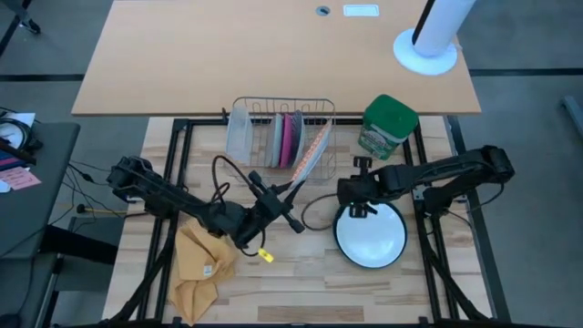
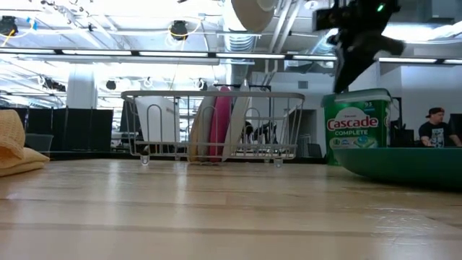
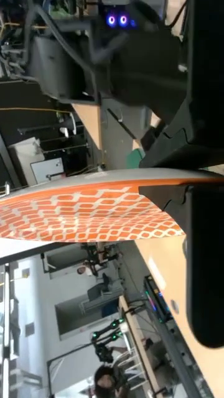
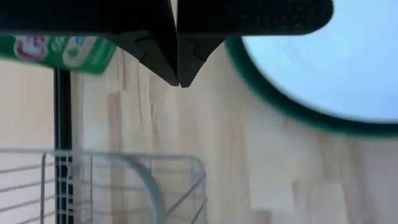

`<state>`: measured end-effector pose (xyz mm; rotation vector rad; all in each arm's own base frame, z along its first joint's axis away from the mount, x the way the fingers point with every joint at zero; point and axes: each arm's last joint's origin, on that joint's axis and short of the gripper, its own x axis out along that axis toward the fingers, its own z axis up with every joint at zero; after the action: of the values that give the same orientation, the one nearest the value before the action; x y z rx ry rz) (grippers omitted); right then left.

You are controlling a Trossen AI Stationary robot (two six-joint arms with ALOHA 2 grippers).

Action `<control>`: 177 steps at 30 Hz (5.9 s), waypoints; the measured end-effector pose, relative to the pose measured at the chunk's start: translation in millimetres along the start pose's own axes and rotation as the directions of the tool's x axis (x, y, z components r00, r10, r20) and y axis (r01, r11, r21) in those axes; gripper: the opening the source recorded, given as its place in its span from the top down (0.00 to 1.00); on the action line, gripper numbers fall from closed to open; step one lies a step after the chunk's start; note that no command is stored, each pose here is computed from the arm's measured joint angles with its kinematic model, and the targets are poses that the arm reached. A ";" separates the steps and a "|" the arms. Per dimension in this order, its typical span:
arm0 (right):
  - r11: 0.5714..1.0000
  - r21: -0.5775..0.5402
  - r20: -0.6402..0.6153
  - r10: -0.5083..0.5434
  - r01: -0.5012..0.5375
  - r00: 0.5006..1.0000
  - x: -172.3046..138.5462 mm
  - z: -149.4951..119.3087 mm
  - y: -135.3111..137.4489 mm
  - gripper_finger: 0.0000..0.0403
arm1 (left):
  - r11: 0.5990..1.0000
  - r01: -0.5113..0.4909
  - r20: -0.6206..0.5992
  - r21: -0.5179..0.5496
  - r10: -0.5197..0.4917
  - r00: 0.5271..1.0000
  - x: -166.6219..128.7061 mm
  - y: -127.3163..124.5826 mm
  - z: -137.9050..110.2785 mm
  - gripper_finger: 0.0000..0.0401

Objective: Sort dishes
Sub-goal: Put the orange patterned plate into the dish rack

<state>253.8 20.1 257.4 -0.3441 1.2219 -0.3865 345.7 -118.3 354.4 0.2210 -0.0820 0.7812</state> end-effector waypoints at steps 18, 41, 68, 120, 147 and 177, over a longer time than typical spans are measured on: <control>0.999 -0.028 0.159 -0.022 0.027 0.987 -144.6 -27.4 32.0 1.00 | 0.985 0.070 -0.008 -0.158 -0.073 0.997 24.6 4.5 -14.5 0.98; 0.999 -0.003 0.350 -0.046 0.050 0.936 -178.2 -39.4 31.2 1.00 | 0.974 -0.216 -0.126 -0.073 0.206 0.970 72.2 -38.3 -71.4 0.98; 0.999 -0.004 0.350 -0.044 0.048 0.936 -178.1 -39.2 31.4 1.00 | 0.910 -0.395 -0.231 0.124 0.413 0.881 135.2 -43.6 -137.7 0.98; 0.999 0.004 0.349 -0.040 0.041 0.936 -177.9 -39.1 31.9 1.00 | 0.911 -0.404 -0.407 0.082 0.401 0.821 164.7 -8.7 -167.8 0.98; 0.999 0.004 0.349 -0.040 0.041 0.936 -177.9 -39.1 31.9 1.00 | 0.918 -0.375 -0.445 0.128 0.390 0.806 162.2 -7.7 -169.4 0.96; 0.999 0.011 0.348 -0.040 0.039 0.937 -177.9 -39.2 31.9 1.00 | 0.908 -0.376 -0.478 0.185 0.417 0.773 161.6 -5.4 -137.3 0.99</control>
<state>167.7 128.9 379.7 -0.4149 0.8674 -0.3453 462.8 20.6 244.9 0.0623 0.4221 1.2497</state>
